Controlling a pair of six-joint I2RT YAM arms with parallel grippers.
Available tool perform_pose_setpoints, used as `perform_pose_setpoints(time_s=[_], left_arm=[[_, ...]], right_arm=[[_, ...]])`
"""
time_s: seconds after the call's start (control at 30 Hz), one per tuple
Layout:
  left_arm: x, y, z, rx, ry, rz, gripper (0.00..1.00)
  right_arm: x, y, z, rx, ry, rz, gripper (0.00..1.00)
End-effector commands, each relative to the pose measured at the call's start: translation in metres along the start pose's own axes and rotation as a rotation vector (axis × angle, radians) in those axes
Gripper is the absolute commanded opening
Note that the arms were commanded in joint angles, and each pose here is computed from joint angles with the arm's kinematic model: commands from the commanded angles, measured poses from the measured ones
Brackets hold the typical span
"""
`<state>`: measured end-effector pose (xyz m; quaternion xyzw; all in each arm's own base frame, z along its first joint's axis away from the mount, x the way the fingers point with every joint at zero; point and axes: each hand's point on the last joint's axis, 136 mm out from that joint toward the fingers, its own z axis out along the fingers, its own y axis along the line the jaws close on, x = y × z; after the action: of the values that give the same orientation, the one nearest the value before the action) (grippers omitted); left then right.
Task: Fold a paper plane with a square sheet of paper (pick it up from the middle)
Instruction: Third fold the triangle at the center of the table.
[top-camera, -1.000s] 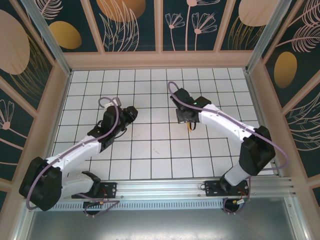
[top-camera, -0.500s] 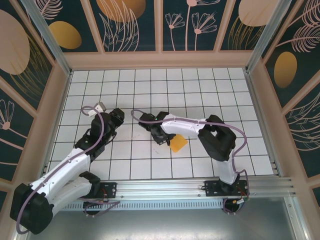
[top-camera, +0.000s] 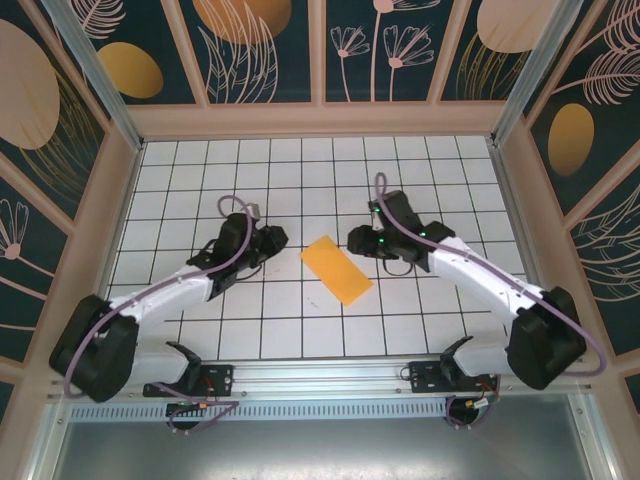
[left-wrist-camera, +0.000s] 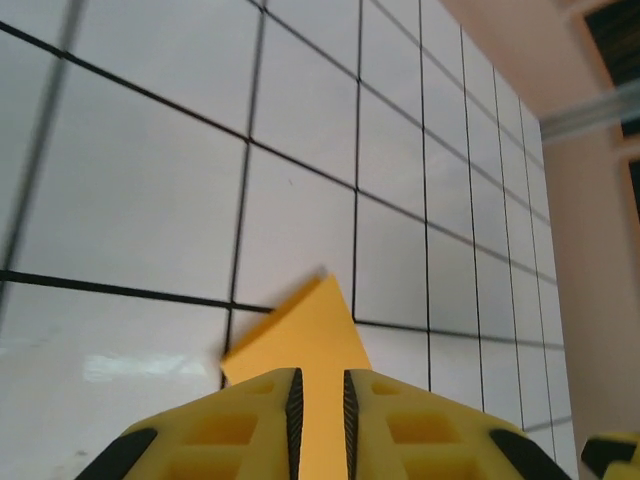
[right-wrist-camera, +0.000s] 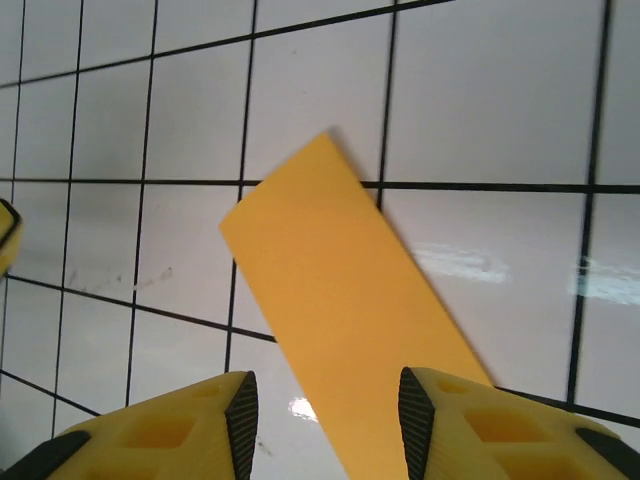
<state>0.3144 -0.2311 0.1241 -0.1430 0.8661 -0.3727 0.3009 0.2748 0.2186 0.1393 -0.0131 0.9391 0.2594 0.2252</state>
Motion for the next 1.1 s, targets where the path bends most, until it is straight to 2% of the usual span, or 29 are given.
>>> perform_pose_setpoints(time_s=[0.0, 0.1, 0.23, 0.37, 0.57, 0.87, 1.07], left_arm=[[0.044, -0.045, 0.025, 0.17, 0.196, 0.052, 0.2], [0.077, -0.043, 0.048, 0.161, 0.315, 0.035, 0.14], [0.098, -0.03, 0.062, 0.111, 0.369, 0.021, 0.15], [0.113, -0.012, 0.075, 0.064, 0.402, 0.002, 0.14], [0.124, 0.004, 0.085, 0.03, 0.43, -0.006, 0.14], [0.127, 0.011, 0.086, 0.014, 0.436, -0.003, 0.14], [0.126, 0.01, 0.085, 0.013, 0.432, 0.007, 0.15]], right_arm=[[0.028, -0.016, 0.016, -0.128, 0.101, 0.092, 0.45], [0.03, -0.027, 0.024, -0.178, 0.116, 0.119, 0.45], [0.031, -0.033, 0.037, -0.197, 0.143, 0.106, 0.45], [0.036, -0.048, 0.053, -0.154, 0.18, 0.092, 0.45], [0.045, -0.062, 0.063, -0.116, 0.222, 0.099, 0.44], [0.077, -0.063, 0.056, -0.16, 0.295, 0.119, 0.44], [0.074, -0.052, 0.049, -0.209, 0.284, 0.135, 0.44]])
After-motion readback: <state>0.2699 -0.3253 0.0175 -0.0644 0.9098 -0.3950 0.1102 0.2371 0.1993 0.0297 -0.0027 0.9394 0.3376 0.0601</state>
